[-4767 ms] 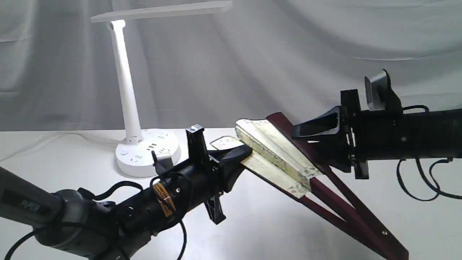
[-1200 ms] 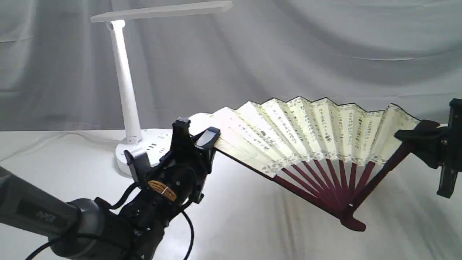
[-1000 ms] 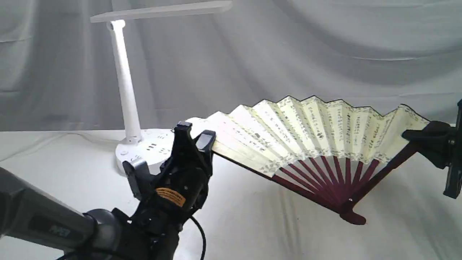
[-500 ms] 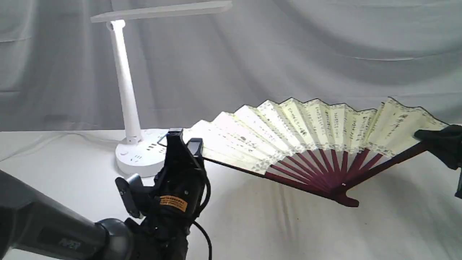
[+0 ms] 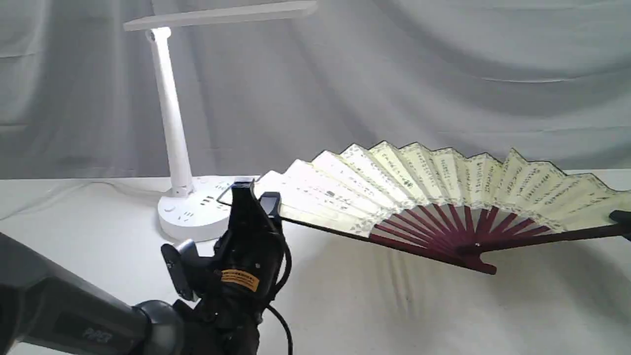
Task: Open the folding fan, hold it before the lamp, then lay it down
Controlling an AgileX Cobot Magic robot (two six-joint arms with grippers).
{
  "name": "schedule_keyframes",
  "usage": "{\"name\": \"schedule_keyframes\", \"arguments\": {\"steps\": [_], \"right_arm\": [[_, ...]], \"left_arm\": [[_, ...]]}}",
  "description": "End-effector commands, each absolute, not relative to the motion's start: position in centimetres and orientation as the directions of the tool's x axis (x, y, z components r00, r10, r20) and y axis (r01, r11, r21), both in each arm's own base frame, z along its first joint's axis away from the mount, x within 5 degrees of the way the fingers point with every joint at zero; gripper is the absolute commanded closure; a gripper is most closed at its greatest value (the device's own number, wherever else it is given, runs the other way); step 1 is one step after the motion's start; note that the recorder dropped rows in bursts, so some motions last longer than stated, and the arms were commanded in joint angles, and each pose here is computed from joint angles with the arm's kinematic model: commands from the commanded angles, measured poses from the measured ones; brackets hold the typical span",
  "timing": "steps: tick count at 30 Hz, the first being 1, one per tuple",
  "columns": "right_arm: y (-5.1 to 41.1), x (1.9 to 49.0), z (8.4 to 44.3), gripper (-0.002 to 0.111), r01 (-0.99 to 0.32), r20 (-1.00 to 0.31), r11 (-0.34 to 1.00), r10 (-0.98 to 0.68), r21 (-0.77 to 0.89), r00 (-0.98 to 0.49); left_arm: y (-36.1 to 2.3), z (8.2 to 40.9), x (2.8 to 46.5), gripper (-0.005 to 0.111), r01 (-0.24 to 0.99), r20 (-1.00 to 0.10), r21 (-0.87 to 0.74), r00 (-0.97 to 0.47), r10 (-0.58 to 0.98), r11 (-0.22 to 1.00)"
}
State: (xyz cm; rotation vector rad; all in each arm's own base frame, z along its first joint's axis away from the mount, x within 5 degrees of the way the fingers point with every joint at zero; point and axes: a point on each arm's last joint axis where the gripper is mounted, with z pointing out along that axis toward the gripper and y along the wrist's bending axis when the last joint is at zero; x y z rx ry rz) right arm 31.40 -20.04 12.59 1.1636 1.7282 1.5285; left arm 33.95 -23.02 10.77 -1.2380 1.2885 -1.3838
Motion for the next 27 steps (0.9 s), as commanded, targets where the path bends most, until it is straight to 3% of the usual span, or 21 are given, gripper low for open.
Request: {"name": "schedule_keyframes", "arguments": {"steps": [1,27], "right_arm": [[-20.5,30.4,11.7,0.108,0.262,0.118,-0.007,0.904,0.965,-0.412],[-19.7,29.6,13.9,0.108,0.228,0.059,0.044,0.904,0.973,-0.423]], "left_arm": [[-21.9,11.9,34.4,0.107,0.015,0.185,-0.982,-0.056,-0.981,-0.186],[-21.3,12.5,34.5,0.107,0.024,0.259,-0.966,0.005,-0.966,-0.259]]}}
